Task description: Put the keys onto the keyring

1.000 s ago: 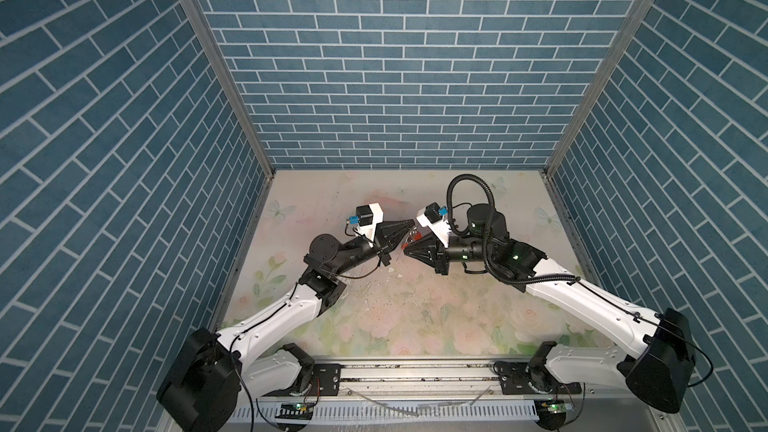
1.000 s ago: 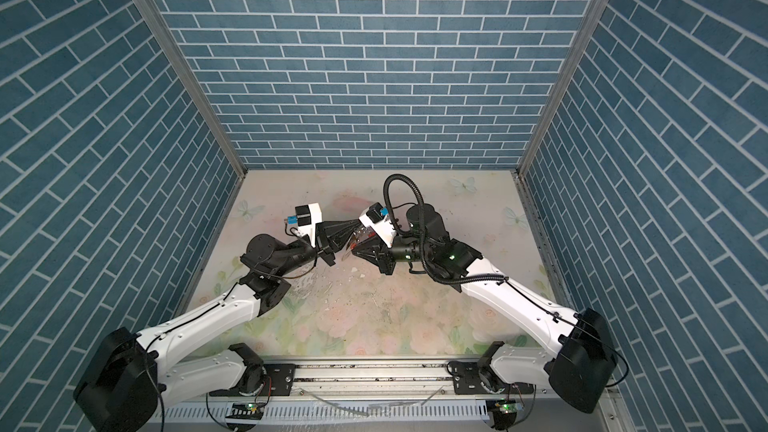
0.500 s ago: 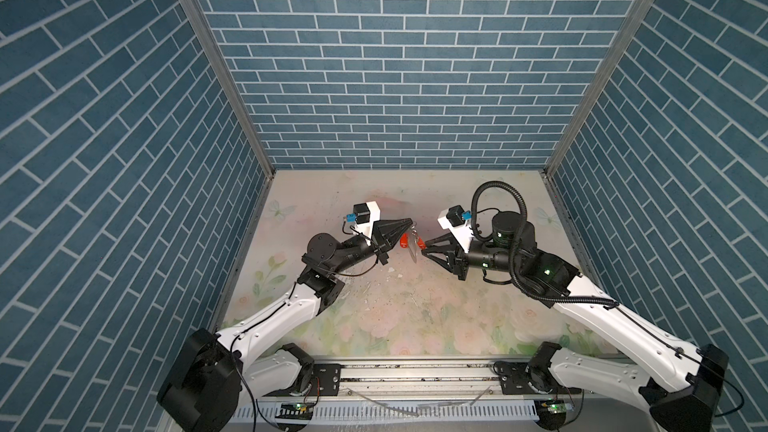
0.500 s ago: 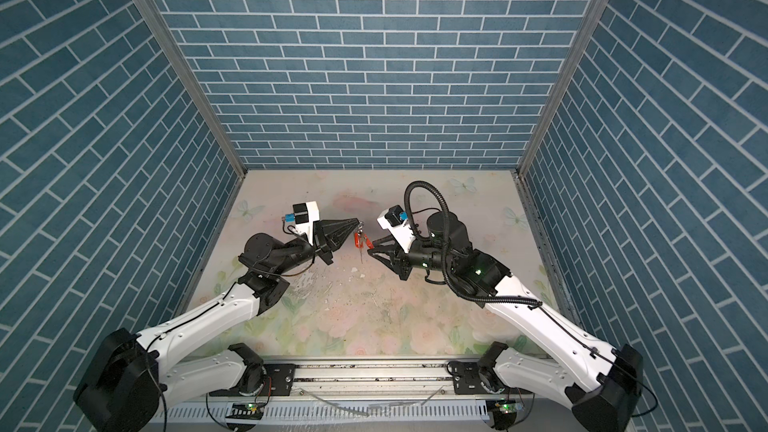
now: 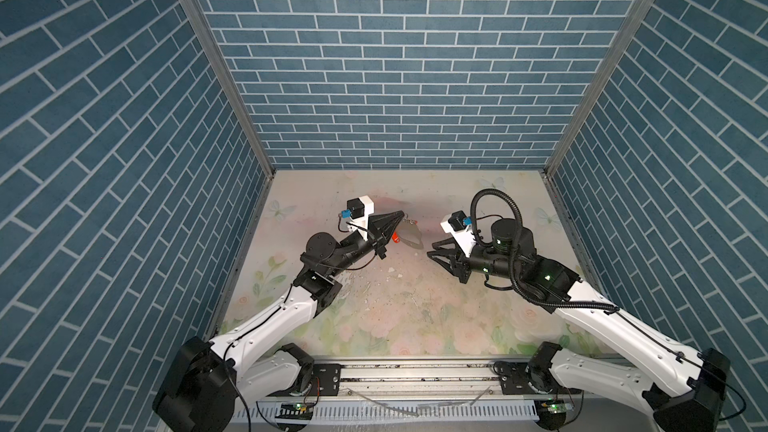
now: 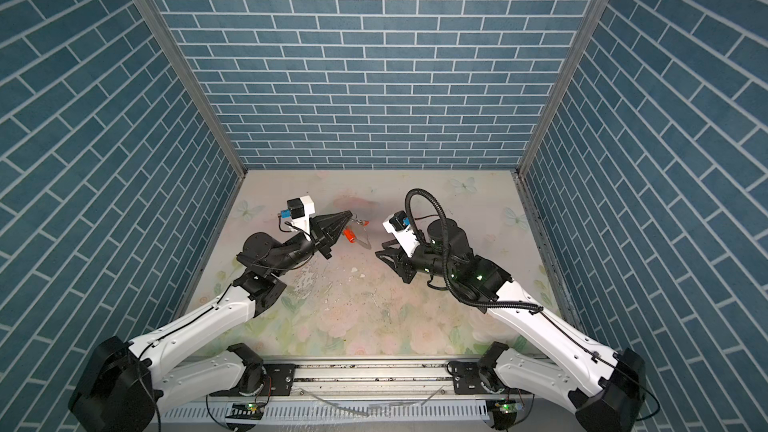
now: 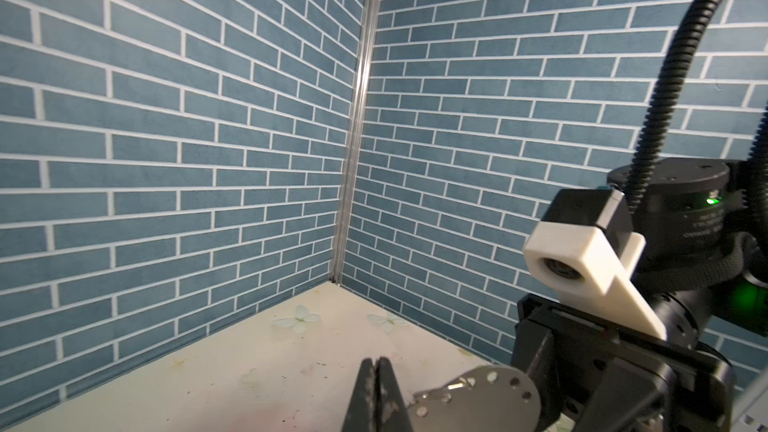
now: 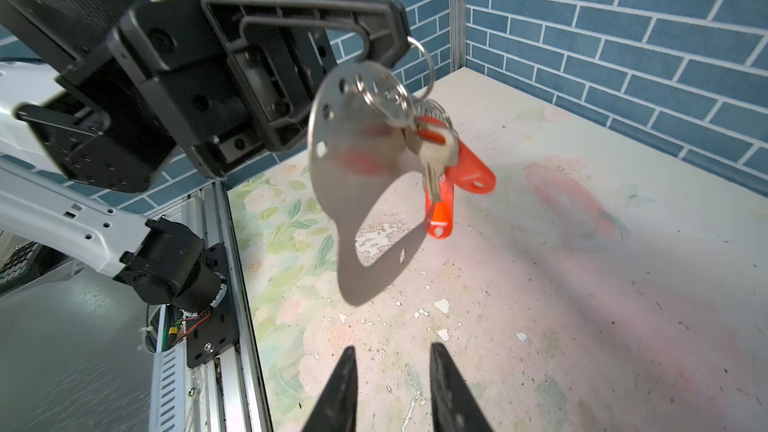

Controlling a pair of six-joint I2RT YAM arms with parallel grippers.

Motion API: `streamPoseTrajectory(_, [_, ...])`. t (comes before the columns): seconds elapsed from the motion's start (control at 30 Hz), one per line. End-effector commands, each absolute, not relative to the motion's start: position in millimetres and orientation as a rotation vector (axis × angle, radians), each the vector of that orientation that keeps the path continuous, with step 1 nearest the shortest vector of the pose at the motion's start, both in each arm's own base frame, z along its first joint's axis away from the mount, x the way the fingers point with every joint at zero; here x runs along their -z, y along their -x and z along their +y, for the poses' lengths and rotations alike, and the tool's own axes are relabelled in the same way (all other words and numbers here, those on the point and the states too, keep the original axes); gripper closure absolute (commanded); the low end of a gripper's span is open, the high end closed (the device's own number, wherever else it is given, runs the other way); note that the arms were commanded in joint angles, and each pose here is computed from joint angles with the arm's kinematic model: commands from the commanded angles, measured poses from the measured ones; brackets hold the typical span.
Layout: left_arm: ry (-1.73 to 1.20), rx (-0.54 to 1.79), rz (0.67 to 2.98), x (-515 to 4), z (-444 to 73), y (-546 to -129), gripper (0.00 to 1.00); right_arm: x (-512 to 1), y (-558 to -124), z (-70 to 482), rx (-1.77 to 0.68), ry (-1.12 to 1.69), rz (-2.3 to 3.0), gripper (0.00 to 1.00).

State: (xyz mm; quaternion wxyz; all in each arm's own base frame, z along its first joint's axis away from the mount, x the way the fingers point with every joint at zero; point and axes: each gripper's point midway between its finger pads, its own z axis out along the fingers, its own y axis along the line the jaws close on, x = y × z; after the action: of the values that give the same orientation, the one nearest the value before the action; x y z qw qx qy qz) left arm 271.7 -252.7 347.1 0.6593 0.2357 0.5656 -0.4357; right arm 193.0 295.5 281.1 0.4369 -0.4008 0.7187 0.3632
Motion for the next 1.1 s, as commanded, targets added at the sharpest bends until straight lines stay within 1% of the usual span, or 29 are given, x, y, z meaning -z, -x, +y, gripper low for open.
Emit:
streamPoseTrajectory(0.0, [-0.482,0.926,1.274,-363.6,-242.6,-279.0,1.00,-271.9,-199.7,294.8,-0.842,1.008,1.775,0.69])
streamPoseTrajectory(0.67, [-0.299,0.737,1.421,-358.7,-210.3,-303.2,1.00,-266.7,-223.0,298.2,-0.785,0.904,1.697,0.69])
streamPoseTrajectory(0.83, [-0.288,0.732,1.423,-361.7,-206.5,-300.5,1.00,-267.9,-224.0,308.9,-0.832,0.912,1.659,0.69])
streamPoseTrajectory(1.07, [-0.288,0.735,1.425,-362.7,-205.3,-297.8,1.00,-269.6,-217.6,331.7,-0.945,0.991,1.604,0.66])
